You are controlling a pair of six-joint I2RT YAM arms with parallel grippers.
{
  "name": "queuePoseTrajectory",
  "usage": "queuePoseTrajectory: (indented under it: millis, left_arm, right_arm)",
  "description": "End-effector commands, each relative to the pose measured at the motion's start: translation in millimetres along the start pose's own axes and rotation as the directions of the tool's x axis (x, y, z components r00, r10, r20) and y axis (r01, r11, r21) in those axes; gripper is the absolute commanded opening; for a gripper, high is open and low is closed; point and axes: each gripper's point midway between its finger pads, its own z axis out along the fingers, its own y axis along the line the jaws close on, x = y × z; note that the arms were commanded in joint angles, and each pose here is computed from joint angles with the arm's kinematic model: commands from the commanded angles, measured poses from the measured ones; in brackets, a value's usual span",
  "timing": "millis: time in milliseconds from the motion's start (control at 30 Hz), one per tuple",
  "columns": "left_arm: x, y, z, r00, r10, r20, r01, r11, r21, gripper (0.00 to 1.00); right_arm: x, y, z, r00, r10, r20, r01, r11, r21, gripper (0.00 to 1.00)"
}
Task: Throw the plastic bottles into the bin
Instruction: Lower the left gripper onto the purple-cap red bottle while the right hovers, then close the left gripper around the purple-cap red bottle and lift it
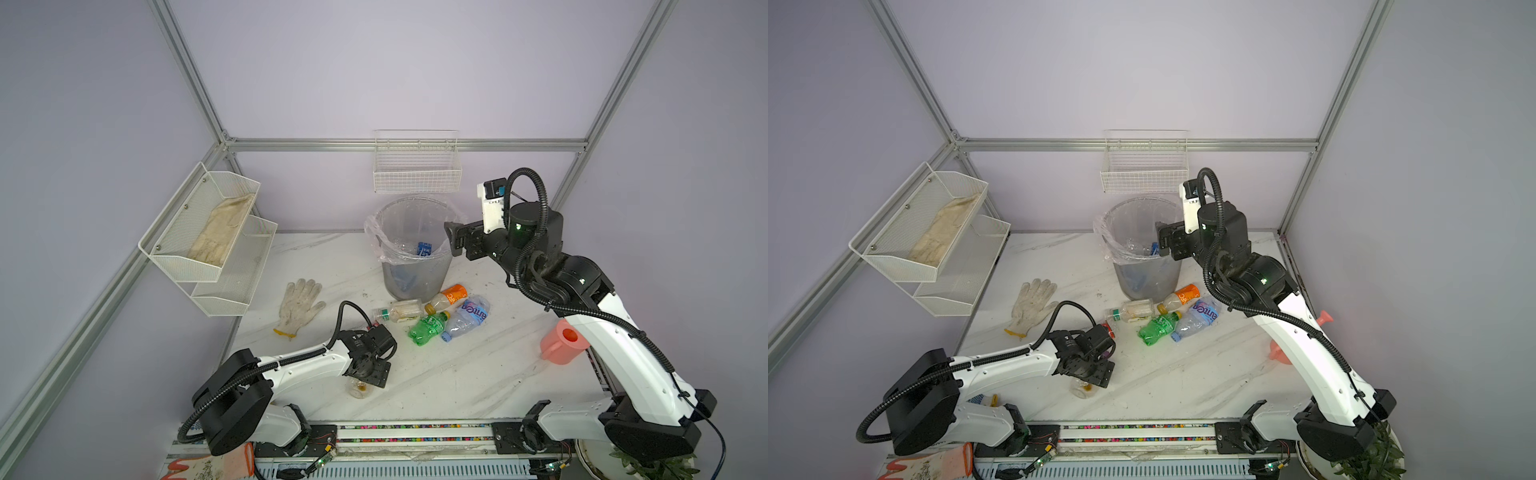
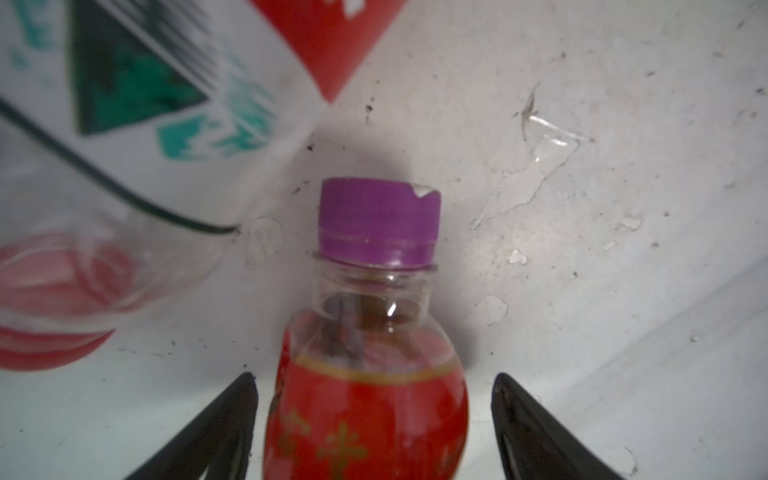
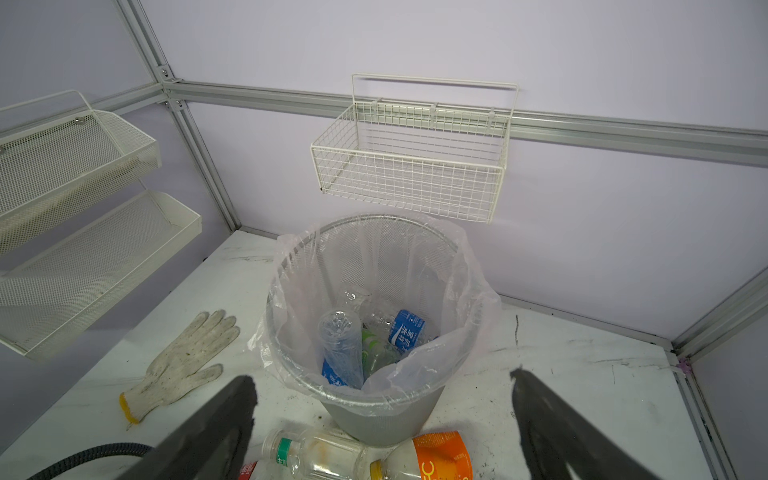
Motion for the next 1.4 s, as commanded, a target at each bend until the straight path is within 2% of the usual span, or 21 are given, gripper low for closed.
queuePoseTrajectory:
  millis: [0,200,367,433,733,767,1033,1367]
  left_arm:
    - [-5.1,-11.7,6.2,1.0,0.0,-0.003,0.0,1.0,0.002,0.84]
    - [-4.8,-20.6,11.2,0.999,0.03,-0.018,-0.03,0.999,-0.011,0.72]
    - [-9.1,-27.2,7.8,0.999,0.047,-0.005,-0.047,0.999,-0.001,0.53]
    - [-12.1,-29.3,3.6,0.998,0.055,0.01,-0.055,0.998,0.001,0.48]
    - [-42.1,-49.5,-40.7,0.983,0.101,0.156,-0.11,0.993,0.05,0.46]
    - [-50.1,-52.9,-57.6,0.974,0.097,0.206,-0.114,0.991,0.074,0.46]
    - [-85.9,-61.8,-121.2,0.92,0.115,0.375,-0.16,0.983,0.09,0.45]
    - [-131.5,-74.3,-215.1,0.784,0.147,0.604,-0.254,0.962,0.096,0.42]
  right_arm:
    - [-7.4,-5.1,-8.5,0.999,0.022,0.036,-0.022,1.0,0.016,0.97]
    - [-6.1,-7.4,-11.5,0.999,0.024,0.04,-0.025,0.999,0.022,0.97]
    - [-5.9,-9.4,-13.9,0.999,0.027,0.046,-0.028,0.999,0.028,0.97]
    - [-5.2,-9.8,-14.3,0.999,0.027,0.045,-0.028,0.999,0.029,0.97]
    - [1.5,-10.2,-15.0,0.999,0.027,0.035,-0.028,0.999,0.027,0.97]
    - [2.1,-10.2,-15.3,0.999,0.027,0.035,-0.028,0.999,0.026,0.97]
    - [3.4,-10.6,-18.6,0.999,0.034,0.039,-0.034,0.999,0.021,0.98]
    - [7.1,-9.6,-17.5,0.999,0.038,0.036,-0.038,0.999,0.014,0.97]
